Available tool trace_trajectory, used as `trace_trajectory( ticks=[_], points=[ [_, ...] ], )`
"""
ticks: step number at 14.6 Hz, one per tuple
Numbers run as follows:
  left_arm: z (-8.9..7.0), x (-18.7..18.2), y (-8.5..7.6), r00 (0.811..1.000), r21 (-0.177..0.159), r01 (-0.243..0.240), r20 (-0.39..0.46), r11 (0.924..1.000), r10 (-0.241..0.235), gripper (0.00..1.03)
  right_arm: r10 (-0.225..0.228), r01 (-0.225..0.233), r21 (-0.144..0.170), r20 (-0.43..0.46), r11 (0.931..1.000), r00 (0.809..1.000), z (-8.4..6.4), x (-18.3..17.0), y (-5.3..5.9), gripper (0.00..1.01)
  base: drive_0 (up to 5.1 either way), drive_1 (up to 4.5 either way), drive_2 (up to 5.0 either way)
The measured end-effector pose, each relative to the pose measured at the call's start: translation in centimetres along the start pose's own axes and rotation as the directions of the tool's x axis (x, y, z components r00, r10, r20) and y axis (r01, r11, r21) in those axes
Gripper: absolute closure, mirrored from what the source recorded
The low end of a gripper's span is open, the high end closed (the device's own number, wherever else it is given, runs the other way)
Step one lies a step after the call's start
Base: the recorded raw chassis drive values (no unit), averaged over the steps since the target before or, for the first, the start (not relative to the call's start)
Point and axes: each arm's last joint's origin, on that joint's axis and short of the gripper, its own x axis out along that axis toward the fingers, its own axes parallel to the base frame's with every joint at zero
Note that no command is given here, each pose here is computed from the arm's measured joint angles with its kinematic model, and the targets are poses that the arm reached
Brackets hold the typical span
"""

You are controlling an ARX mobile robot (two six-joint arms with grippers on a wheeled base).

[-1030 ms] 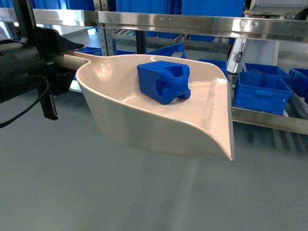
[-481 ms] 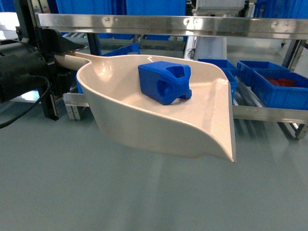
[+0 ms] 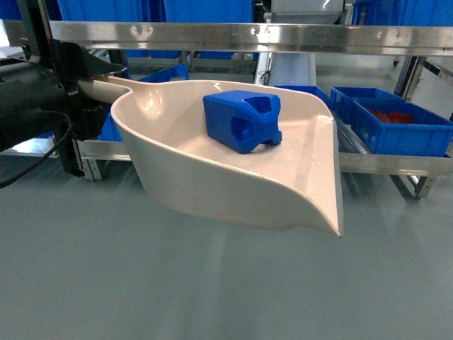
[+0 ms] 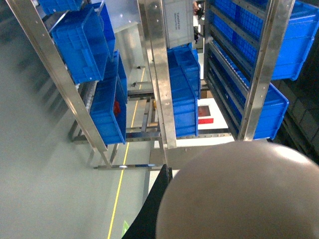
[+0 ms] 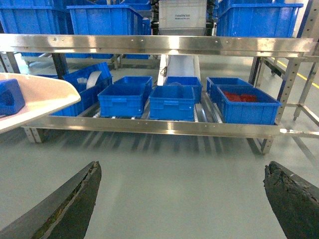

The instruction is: Place part in tray to right shelf

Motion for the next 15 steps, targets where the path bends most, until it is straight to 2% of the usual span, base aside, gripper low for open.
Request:
trace_trajectory(
  ticks=[15],
  points=[
    [-0.07,0.01,-0.01,1.0,0.0,0.0,-0.002,1.0,0.0,0.91,0.0,0.0,0.0,0.001,1.0,1.0,0.01,0.0,0.0,0.03,0.0,0.0,0.0]
  ],
)
